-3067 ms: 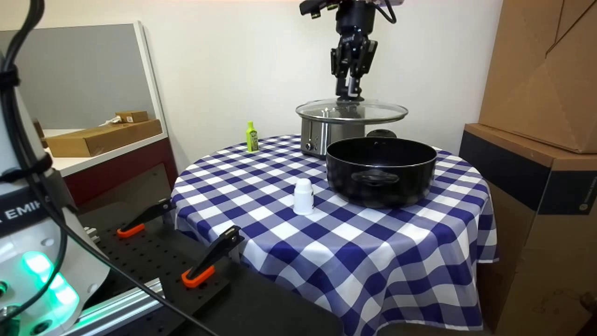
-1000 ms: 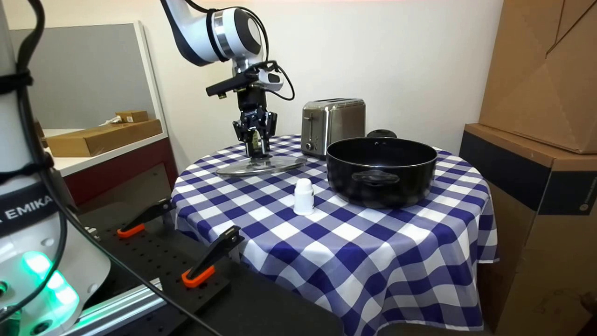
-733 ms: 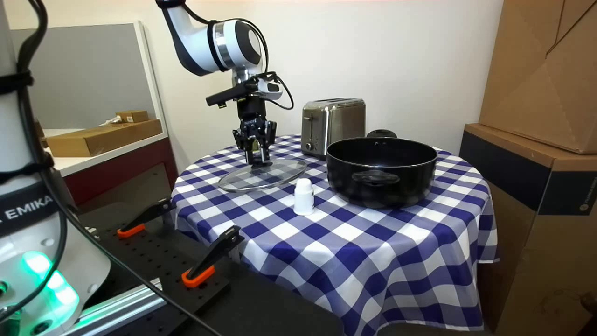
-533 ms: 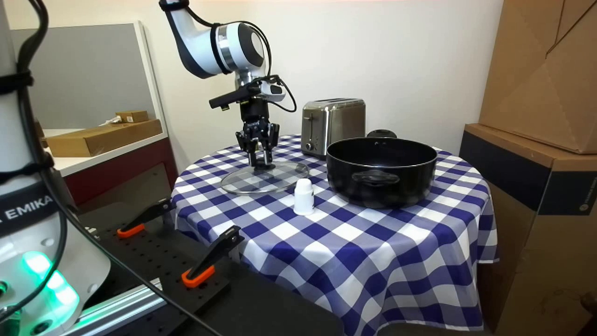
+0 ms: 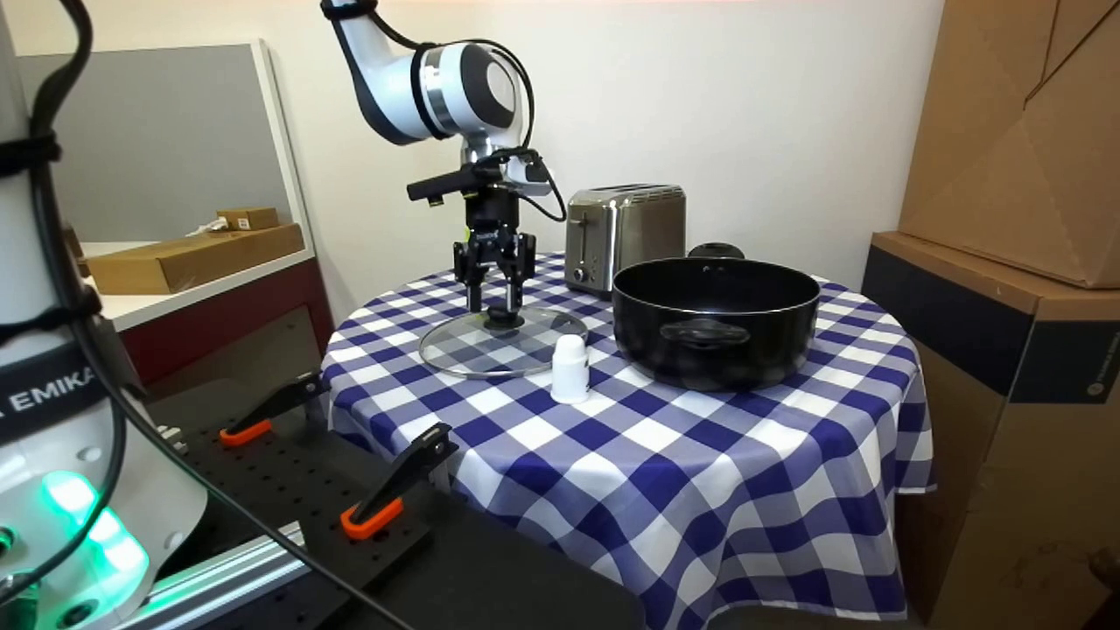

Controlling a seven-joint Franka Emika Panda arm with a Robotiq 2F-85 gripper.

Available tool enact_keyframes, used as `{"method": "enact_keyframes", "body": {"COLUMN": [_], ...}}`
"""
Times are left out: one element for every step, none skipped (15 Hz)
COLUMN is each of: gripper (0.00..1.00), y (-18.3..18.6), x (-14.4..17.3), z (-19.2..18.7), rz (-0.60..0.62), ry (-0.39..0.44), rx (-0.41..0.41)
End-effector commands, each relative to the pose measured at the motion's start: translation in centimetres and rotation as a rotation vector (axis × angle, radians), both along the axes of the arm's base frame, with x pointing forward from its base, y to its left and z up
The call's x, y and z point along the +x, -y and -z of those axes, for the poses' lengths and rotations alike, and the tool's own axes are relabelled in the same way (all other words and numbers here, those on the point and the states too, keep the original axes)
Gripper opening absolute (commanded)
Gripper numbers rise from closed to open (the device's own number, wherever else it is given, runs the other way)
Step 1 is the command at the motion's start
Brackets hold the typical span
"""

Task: Move the lid to the table

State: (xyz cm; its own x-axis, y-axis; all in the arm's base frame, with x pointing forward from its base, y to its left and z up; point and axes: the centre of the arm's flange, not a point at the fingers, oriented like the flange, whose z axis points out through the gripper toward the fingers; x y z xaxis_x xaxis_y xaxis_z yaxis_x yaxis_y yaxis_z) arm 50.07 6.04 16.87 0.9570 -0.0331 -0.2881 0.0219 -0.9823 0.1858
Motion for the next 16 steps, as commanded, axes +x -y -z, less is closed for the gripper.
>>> {"method": "enact_keyframes", "body": {"gripper": [1.00,1.00,1.00,1.00,1.00,1.00,1.00,1.00,1.00,1.00,1.00,1.00,1.00,1.00,1.00,1.00], "y": [1.9,2.7,3.4,4.1,5.0,5.8,6.6,7.3,7.9,8.5,8.9,9.4,8.7,9.1,9.3,9.3], "x": [-0.7,-1.2,-1.5,-2.0,-2.8,-3.6,-4.5,-5.5,-6.6,-7.8,-8.9,-10.1,-6.6,-7.7,-8.4,-8.9], "z": [-5.1,-7.0,-8.4,-10.2,-11.9,-13.6,-15.3,-17.1,-18.7,-20.4,-21.6,-23.2,-19.9,-21.2,-22.2,-22.6], "rz": [0.058,0.089,0.118,0.142,0.164,0.184,0.204,0.222,0.225,0.225,0.222,0.214,0.226,0.224,0.222,0.220], "ry": [-0.013,-0.009,-0.007,-0.010,-0.010,-0.005,0.002,0.004,0.010,0.005,0.001,-0.009,-0.015,-0.014,-0.005,0.002], "rx": [0.147,0.190,0.223,0.254,0.275,0.283,0.286,0.287,0.272,0.260,0.246,0.229,0.250,0.243,0.240,0.239]}}
